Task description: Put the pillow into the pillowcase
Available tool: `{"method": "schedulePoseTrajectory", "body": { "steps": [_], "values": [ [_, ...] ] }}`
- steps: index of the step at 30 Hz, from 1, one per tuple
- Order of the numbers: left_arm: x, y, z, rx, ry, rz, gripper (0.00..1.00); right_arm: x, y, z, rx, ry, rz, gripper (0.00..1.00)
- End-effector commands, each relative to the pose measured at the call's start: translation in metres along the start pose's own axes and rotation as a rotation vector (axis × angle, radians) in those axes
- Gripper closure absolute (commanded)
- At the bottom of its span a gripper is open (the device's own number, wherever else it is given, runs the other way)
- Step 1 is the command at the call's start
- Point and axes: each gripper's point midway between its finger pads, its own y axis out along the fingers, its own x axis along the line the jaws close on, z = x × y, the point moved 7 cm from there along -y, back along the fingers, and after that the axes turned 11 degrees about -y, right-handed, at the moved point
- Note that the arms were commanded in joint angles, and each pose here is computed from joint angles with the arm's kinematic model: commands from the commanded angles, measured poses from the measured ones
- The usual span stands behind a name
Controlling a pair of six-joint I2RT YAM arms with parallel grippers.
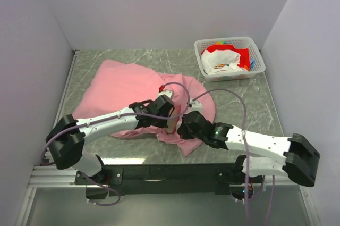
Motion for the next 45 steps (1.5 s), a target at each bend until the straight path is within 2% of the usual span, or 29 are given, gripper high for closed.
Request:
{"method": "schedulePoseTrajectory", "body": {
  "steps": [1,3,6,7,12,15,17,18,19,21,26,27,28,30,31,33,34,36,40,42,45],
  "values": [
    [-0.018,0.001,-0.049,-0.107,-0.021,0.08,0.99,0.028,-0.051,-0.044,-0.13,-0.033,-0.103,1.0],
    [-0.023,0.006,-0.05,-0.089,-0.019,0.101,0.99,0.03,-0.064,-0.051,-0.156,-0.04,-0.114,1.0],
    [-0.037,0.008,-0.044,-0.028,-0.016,0.207,0.94,0.034,-0.076,-0.068,-0.22,-0.041,-0.122,1.0],
    [-0.043,0.004,-0.04,0.005,-0.019,0.261,0.91,0.036,-0.075,-0.075,-0.228,-0.045,-0.101,1.0],
    [-0.048,-0.033,-0.035,0.003,-0.018,0.354,0.8,0.026,-0.077,-0.1,-0.265,-0.062,-0.065,1.0],
    [-0.043,-0.05,-0.028,0.008,-0.011,0.373,0.78,0.016,-0.089,-0.118,-0.305,-0.052,-0.097,1.0],
    [-0.046,-0.06,-0.016,0.036,0.011,0.413,0.85,0.018,-0.097,-0.127,-0.319,-0.067,-0.112,1.0],
    [-0.048,-0.061,-0.004,0.064,0.031,0.421,0.95,0.019,-0.098,-0.127,-0.312,-0.07,-0.116,1.0],
    [-0.047,-0.062,0.004,0.089,0.042,0.416,0.99,0.021,-0.096,-0.125,-0.299,-0.074,-0.128,1.0],
    [-0.045,-0.064,0.024,0.118,0.068,0.41,0.99,0.02,-0.093,-0.121,-0.298,-0.063,-0.14,1.0],
    [-0.027,-0.078,0.063,0.209,0.021,0.477,0.99,0.012,-0.067,-0.081,-0.2,-0.046,-0.182,1.0],
    [-0.024,-0.081,0.068,0.224,0.017,0.486,0.99,0.01,-0.058,-0.07,-0.176,-0.053,-0.191,0.98],
    [-0.021,-0.083,0.071,0.23,0.008,0.482,0.94,0.009,-0.055,-0.066,-0.165,-0.051,-0.194,0.86],
    [-0.009,-0.085,0.073,0.224,-0.002,0.424,0.72,0.001,-0.053,-0.061,-0.159,-0.052,-0.15,0.7],
    [-0.003,-0.085,0.067,0.169,-0.023,0.364,0.66,-0.001,-0.055,-0.062,-0.168,-0.053,-0.137,0.53],
    [-0.004,-0.1,0.048,0.078,-0.054,0.35,0.47,-0.012,-0.066,-0.07,-0.221,-0.042,-0.06,0.41],
    [-0.002,-0.106,0.033,-0.011,-0.102,0.318,0.48,-0.018,-0.07,-0.074,-0.238,-0.034,-0.024,0.33],
    [-0.003,-0.118,0.004,-0.105,-0.156,0.322,0.48,-0.036,-0.08,-0.088,-0.291,-0.001,0.083,0.27],
    [0.006,-0.105,-0.039,-0.205,-0.225,0.262,0.58,-0.057,-0.078,-0.125,-0.346,0.033,0.143,0.28],
    [0.001,-0.095,-0.042,-0.168,-0.198,0.294,0.64,-0.057,-0.062,-0.152,-0.331,0.043,0.132,0.34],
    [-0.013,-0.075,-0.03,-0.061,-0.128,0.314,0.59,-0.055,-0.031,-0.185,-0.289,0.021,0.148,0.35]
  ]
}}
